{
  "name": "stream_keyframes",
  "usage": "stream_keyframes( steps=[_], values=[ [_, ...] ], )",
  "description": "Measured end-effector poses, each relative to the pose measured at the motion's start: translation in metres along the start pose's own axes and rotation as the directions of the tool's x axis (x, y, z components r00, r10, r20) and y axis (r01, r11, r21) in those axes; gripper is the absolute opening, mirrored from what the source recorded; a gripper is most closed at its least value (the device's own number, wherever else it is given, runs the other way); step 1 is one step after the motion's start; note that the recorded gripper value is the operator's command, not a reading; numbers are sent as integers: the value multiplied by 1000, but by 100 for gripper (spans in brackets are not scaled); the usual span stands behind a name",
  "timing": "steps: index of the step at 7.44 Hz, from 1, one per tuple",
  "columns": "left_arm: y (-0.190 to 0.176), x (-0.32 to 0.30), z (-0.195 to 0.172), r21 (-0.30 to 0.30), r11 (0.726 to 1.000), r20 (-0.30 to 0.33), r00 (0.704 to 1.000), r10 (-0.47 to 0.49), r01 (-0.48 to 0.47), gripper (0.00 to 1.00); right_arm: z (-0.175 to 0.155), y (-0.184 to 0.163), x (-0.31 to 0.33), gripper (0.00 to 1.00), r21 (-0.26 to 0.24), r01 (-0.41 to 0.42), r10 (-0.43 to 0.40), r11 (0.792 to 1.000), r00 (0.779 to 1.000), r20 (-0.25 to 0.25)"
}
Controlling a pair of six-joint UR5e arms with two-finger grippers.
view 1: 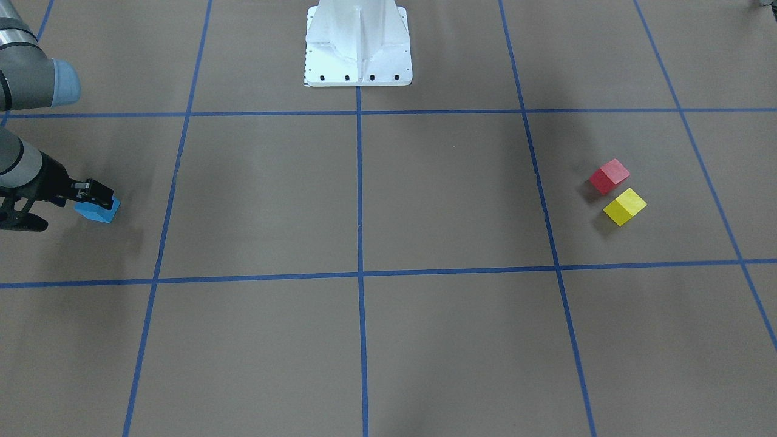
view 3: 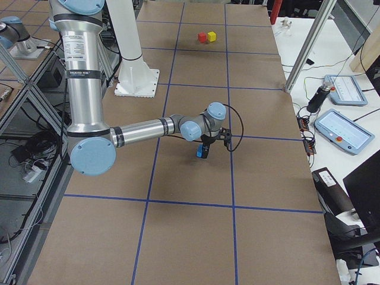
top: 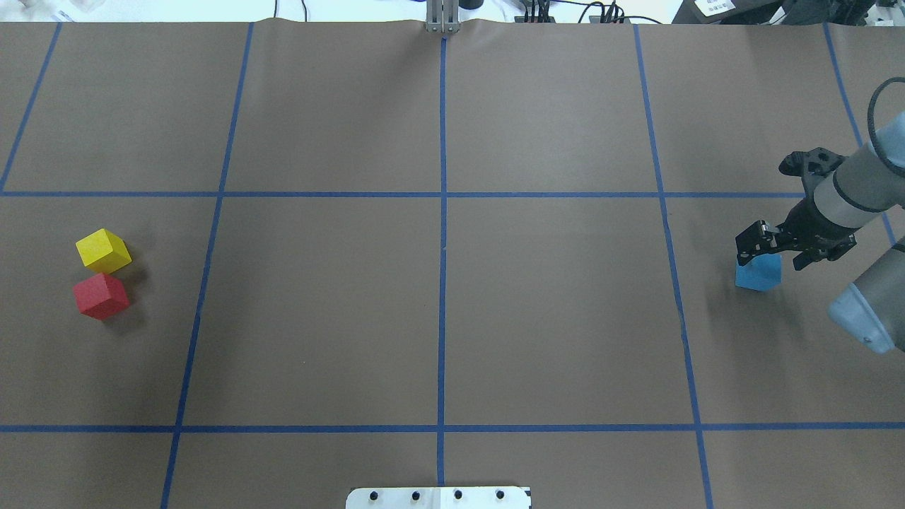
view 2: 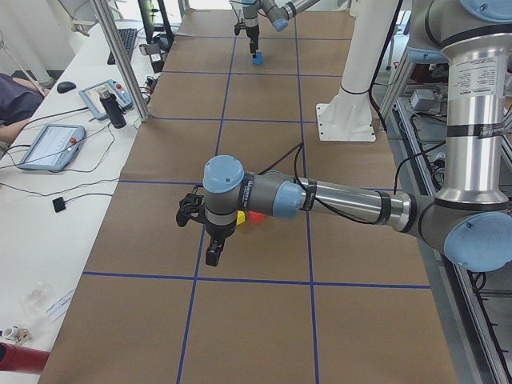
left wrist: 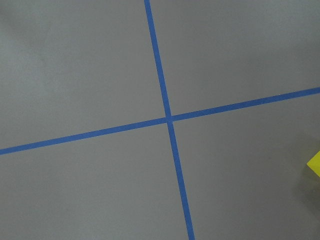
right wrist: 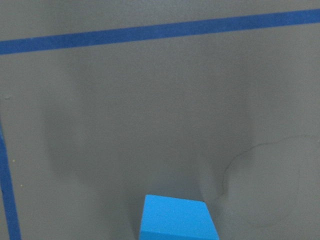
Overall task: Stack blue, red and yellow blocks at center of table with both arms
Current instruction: 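Close the right gripper on the blue cube and lift it, then carry the blue cube with the right gripper to the table center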
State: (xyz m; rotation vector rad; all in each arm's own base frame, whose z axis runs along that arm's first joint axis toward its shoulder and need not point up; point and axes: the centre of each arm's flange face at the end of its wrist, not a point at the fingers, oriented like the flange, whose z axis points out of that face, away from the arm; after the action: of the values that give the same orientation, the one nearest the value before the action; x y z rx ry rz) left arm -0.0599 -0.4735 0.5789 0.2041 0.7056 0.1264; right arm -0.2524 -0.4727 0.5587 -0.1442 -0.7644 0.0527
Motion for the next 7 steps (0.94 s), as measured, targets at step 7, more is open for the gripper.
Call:
stream_keyframes(
  steps=[7],
  values=[
    [-6,2,-3,7,1000,-1,1000,5,-5,100,-48,-5,-51,0,38,55,-58,998,994,92]
  ],
)
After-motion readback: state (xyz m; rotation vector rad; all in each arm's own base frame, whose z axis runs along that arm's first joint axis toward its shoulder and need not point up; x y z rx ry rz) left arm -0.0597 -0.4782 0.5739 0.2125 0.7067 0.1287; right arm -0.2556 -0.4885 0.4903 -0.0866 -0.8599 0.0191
